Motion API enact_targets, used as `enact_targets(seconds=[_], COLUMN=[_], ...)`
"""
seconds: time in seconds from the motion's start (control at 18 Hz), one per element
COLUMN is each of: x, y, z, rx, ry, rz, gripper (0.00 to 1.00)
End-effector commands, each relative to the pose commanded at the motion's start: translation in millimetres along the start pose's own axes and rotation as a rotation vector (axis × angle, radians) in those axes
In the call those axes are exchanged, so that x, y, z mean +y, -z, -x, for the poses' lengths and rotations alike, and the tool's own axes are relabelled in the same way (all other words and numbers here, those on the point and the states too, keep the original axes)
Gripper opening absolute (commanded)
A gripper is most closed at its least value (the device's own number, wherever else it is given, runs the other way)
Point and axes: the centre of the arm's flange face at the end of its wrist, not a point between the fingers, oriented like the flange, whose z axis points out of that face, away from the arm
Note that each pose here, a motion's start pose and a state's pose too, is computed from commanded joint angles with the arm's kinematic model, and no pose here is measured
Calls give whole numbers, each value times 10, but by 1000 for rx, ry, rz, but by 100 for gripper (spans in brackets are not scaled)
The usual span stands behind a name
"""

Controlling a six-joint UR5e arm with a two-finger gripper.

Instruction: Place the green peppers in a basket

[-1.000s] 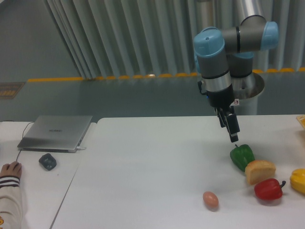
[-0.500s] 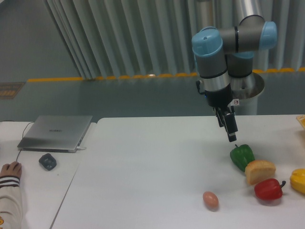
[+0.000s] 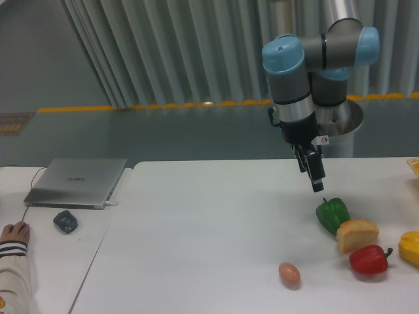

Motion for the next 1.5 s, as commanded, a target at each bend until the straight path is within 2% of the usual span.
enact_targets(seconds=[1.5], x=[-28], y=[58], z=[60], rx=[-16], ry=[-4], rz=[-8], gripper=[100])
